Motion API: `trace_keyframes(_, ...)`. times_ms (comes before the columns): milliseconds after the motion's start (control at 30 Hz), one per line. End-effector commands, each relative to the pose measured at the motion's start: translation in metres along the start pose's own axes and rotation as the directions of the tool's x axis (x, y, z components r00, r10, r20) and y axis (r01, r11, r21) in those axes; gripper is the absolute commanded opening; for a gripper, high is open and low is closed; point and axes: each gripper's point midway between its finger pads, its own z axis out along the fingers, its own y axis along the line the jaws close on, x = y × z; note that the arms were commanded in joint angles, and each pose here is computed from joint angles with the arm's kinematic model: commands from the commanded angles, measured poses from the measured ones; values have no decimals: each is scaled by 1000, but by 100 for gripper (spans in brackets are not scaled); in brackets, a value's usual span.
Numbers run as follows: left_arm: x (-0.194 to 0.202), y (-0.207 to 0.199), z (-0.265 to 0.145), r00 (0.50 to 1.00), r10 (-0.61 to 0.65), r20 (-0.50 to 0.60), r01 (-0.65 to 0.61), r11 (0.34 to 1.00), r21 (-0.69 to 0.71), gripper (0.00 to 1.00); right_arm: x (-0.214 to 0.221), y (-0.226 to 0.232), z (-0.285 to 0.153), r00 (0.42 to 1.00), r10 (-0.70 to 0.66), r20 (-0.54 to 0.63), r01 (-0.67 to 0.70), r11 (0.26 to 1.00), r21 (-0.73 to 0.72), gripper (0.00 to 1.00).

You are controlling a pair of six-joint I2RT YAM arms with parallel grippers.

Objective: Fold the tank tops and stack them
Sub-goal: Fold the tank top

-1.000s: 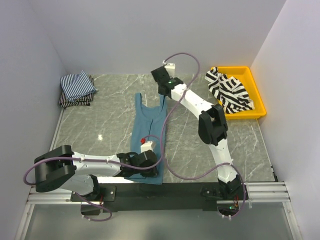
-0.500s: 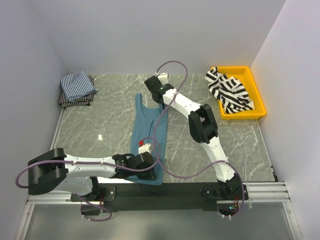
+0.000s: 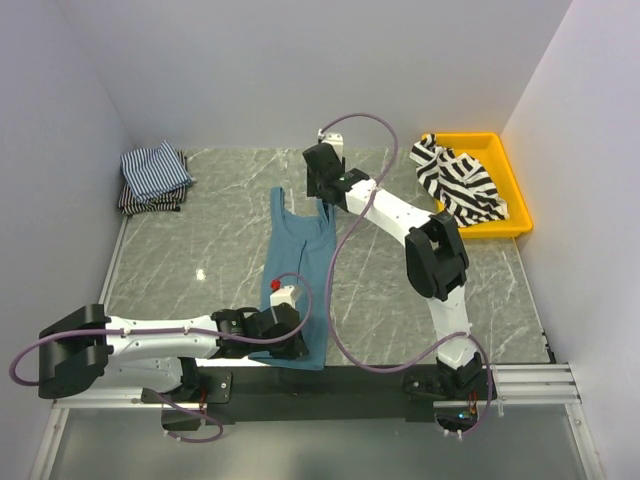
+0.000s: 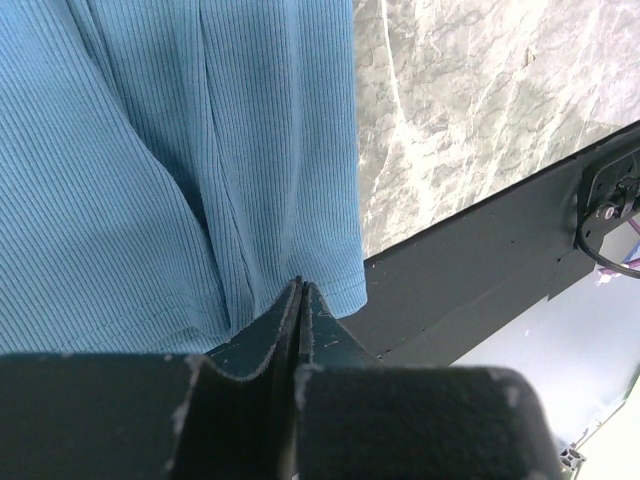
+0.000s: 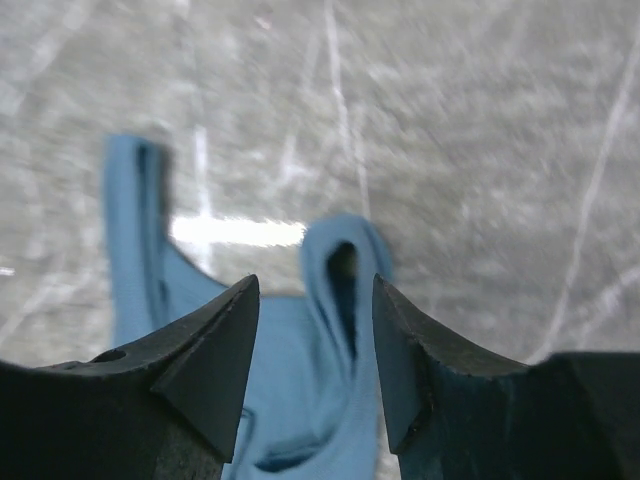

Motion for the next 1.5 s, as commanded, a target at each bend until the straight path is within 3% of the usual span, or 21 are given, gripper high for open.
trace_keyframes(0,-3,-2,-3,1000,-2,18,2,1000,12,6,-18,17,6,999,-16,41,20,995,-97,57)
trace_keyframes(433,-3,0,-5,1000,4,21,-5,1000,17,6,11,-11,36,993,-113,-43,115,993,37,59)
trace_keyframes(633,-4,-1,-4,1000,6,18,-7,1000,16,6,24,-8,46,989,-132,-67,134,990,31,59)
trace_keyframes(1133,0,3,-1,1000,5,6,-5,1000,8,6,32,-14,62,987,-140,-83,148,985,89,44)
trace_keyframes(1267,0,2,-2,1000,5,7,-5,1000,10,6,32,-19,61,987,-139,-80,148,982,115,34)
trace_keyframes(1333,-1,3,-2,1000,4,8,-4,1000,9,6,29,-21,59,989,-130,-71,138,983,124,18)
trace_keyframes(1467,0,3,-1,1000,1,4,-1,1000,9,6,21,-33,46,995,-98,-32,102,979,177,2)
